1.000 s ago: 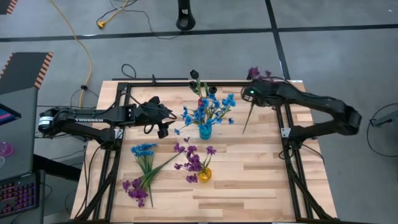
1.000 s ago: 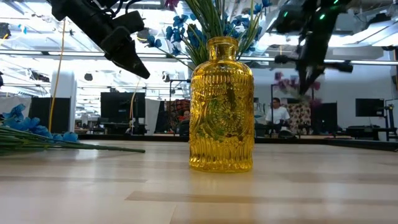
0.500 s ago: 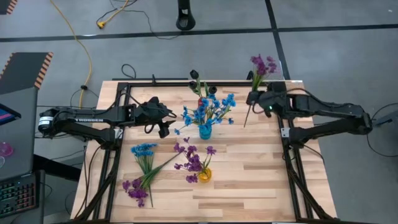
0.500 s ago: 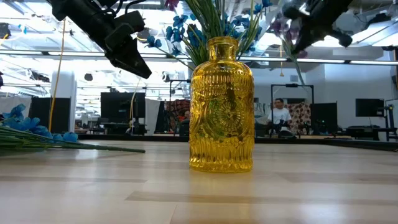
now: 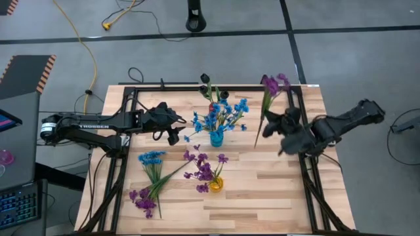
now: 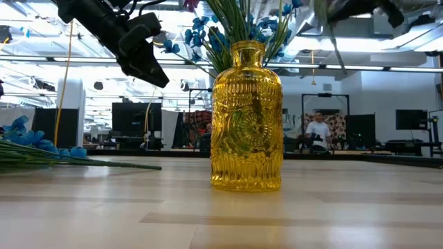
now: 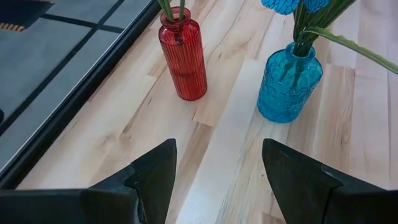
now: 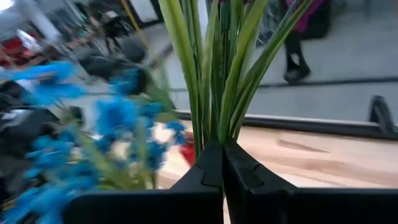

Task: Sort flowers into vase by color
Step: Put the top violet flower into the yellow crystal vase

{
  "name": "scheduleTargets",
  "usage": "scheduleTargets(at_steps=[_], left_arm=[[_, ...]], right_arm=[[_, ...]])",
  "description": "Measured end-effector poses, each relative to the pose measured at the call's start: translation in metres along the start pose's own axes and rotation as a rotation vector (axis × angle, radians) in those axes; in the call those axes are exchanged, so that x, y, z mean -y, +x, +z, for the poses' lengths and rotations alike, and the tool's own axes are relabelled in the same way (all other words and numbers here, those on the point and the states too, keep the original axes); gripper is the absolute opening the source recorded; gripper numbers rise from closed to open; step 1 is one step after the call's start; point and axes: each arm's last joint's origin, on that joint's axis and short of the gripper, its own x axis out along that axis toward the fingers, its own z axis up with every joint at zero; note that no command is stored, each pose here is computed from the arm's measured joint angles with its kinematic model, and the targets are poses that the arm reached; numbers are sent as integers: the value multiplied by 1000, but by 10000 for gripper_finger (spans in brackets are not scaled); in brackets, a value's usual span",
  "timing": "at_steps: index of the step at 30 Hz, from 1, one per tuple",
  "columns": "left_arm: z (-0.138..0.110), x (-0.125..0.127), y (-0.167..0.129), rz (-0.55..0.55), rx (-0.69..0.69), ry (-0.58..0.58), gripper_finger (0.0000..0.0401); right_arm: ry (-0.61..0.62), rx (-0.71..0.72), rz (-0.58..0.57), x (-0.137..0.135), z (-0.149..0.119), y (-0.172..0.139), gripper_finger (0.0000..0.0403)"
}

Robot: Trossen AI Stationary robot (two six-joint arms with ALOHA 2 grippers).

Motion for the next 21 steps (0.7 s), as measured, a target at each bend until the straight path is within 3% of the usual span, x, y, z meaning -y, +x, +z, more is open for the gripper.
scheduleTargets(at_steps=[11,21], left_arm=[[0,0,0,-1,4,-3,226],[0,2,0,-57,-1,-6,226]], right_arm=[[-63,173,194,-27,-51,-54,22],[-72,155,259,-51,-102,-68,23]])
